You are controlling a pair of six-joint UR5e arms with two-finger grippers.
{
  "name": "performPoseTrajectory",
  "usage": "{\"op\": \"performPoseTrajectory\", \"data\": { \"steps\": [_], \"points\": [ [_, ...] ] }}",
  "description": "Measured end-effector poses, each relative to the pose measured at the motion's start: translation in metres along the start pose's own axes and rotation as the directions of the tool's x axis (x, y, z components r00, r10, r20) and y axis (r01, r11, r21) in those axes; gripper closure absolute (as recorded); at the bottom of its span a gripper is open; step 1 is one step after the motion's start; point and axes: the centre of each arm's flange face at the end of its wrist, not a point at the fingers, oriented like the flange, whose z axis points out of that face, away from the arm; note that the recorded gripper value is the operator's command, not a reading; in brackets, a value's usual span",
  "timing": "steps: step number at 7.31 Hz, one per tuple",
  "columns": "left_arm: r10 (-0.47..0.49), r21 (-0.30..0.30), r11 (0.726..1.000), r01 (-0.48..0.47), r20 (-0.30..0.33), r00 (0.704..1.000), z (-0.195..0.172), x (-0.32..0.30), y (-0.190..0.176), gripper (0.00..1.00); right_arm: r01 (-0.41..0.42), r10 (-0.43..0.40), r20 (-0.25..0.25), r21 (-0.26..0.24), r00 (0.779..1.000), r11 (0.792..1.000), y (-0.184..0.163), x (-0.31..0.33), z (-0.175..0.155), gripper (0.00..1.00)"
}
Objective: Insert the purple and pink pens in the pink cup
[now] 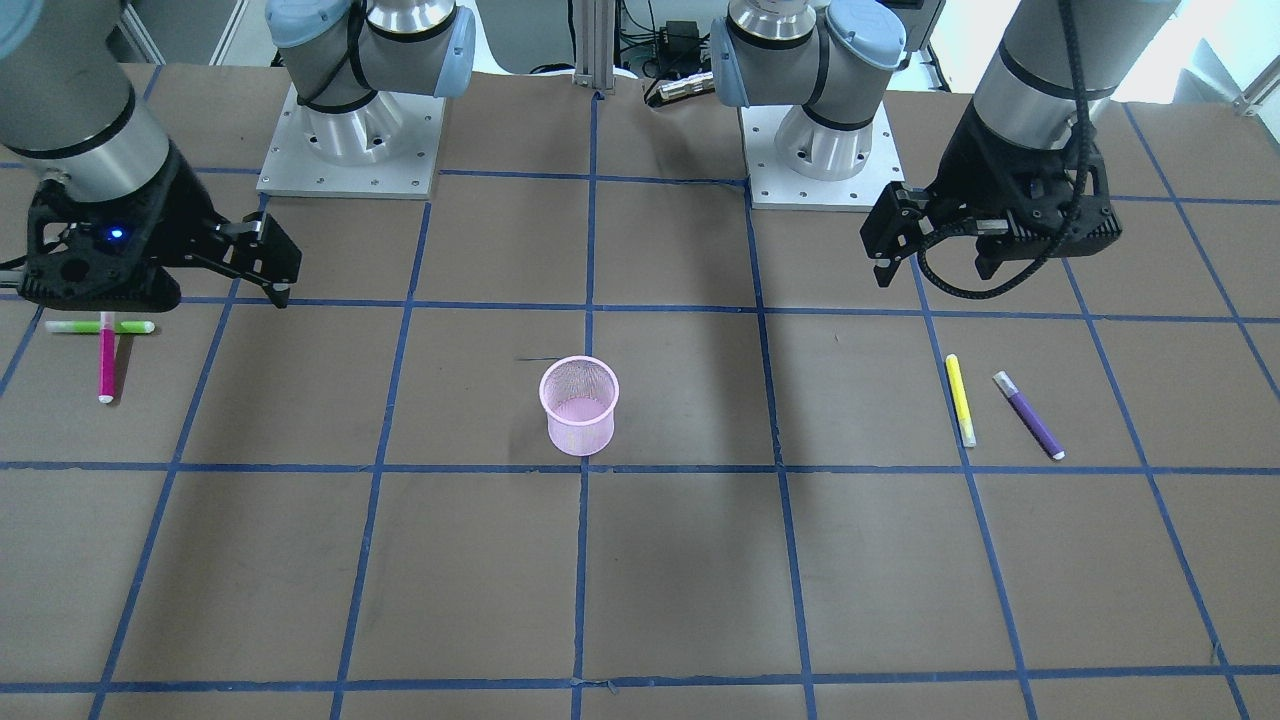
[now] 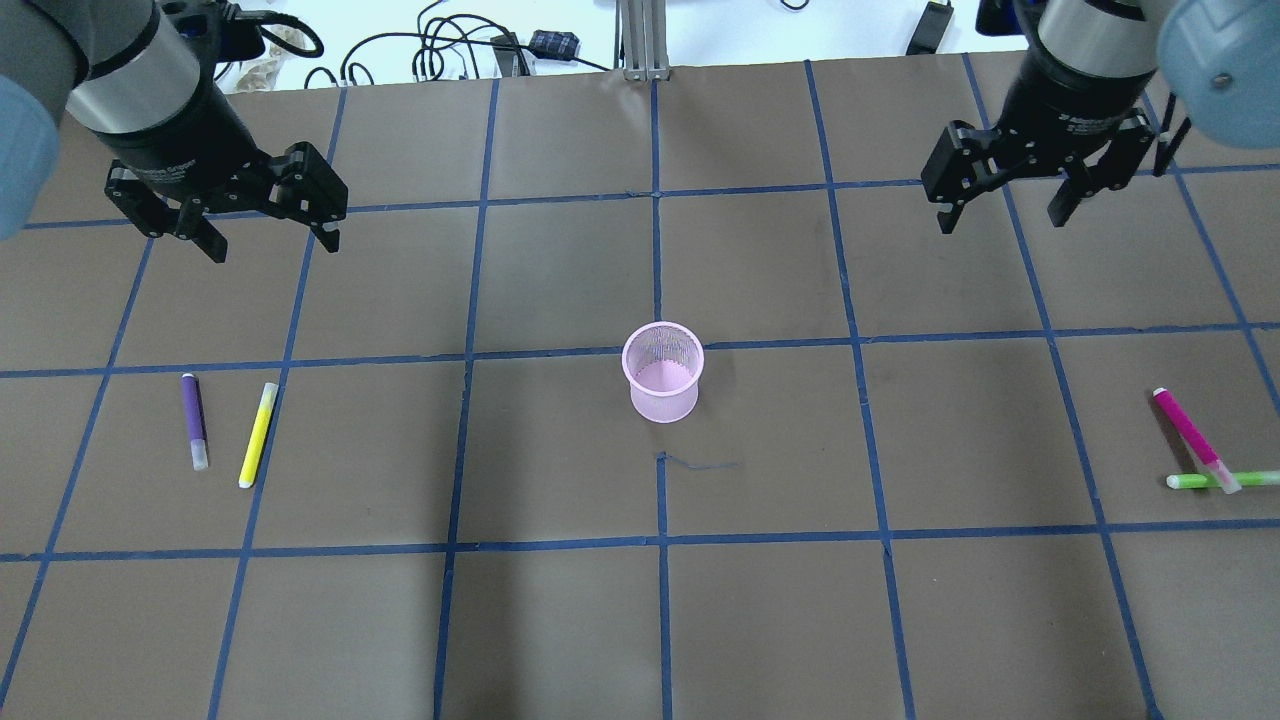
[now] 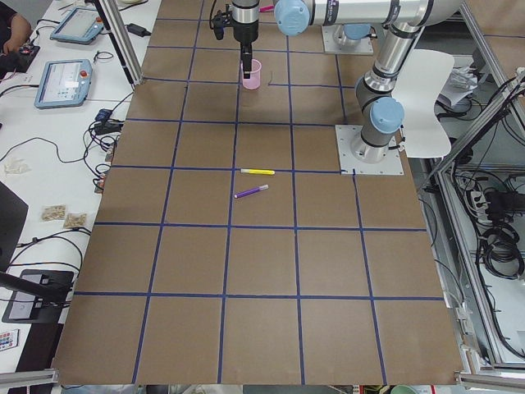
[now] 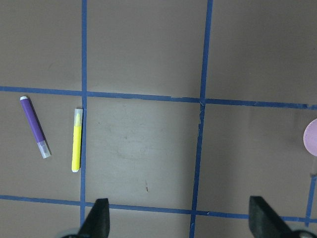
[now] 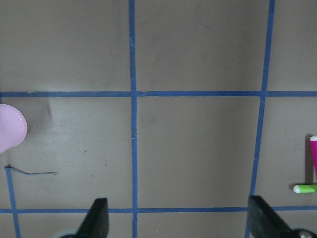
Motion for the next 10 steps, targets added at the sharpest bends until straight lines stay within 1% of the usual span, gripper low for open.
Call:
{"op": "performPoseTrajectory", "data": {
  "steps": [1,2,3,4,5,6,7,8,9,10],
  "points": [
    [-0.034,-0.005,0.999,0.034,0.001,0.999,0.004,-0.017,-0.005,0.00,0.020,-0.020,0.010,-0.033,1.000,0.999,0.001,0.031,0.017,0.00],
    [-0.086,-0.020,0.996,0.086,0.002,0.996,0.012,-0.043,-0.013,0.00,0.031,-0.028,0.031,-0.076,0.999,0.997,0.003,0.065,0.043,0.00],
    [-0.145,-0.042,0.989,0.145,0.002,0.989,0.025,-0.073,-0.023,0.00,0.056,-0.050,0.058,-0.107,0.997,0.993,0.007,0.104,0.076,0.00],
    [-0.202,-0.062,0.977,0.202,0.003,0.979,0.043,-0.105,-0.032,0.00,0.099,-0.091,0.078,-0.107,0.993,0.989,0.009,0.144,0.111,0.00],
    [-0.255,-0.067,0.965,0.255,0.006,0.967,0.067,-0.136,-0.041,0.00,0.127,-0.118,0.089,-0.097,0.989,0.987,0.010,0.181,0.146,0.00],
    [-0.298,-0.054,0.953,0.298,0.008,0.955,0.100,-0.163,-0.049,0.00,0.163,-0.155,0.095,-0.087,0.983,0.983,0.010,0.211,0.176,0.00],
    [-0.324,-0.023,0.946,0.324,0.011,0.946,0.138,-0.186,-0.056,0.00,0.209,-0.202,0.081,-0.089,0.976,0.974,0.008,0.238,0.203,0.00],
    [-0.319,0.013,0.948,0.319,0.021,0.948,0.174,-0.208,-0.061,0.00,0.232,-0.228,0.047,-0.102,0.973,0.967,0.003,0.258,0.228,0.00],
    [-0.303,0.020,0.953,0.302,0.033,0.953,0.202,-0.230,-0.063,0.00,0.239,-0.237,0.030,-0.111,0.971,0.965,-0.001,0.268,0.248,0.00],
    [-0.303,0.014,0.953,0.303,0.038,0.952,0.227,-0.251,-0.064,0.00,0.243,-0.240,0.036,-0.124,0.970,0.962,-0.001,0.271,0.264,0.01]
  ]
}}
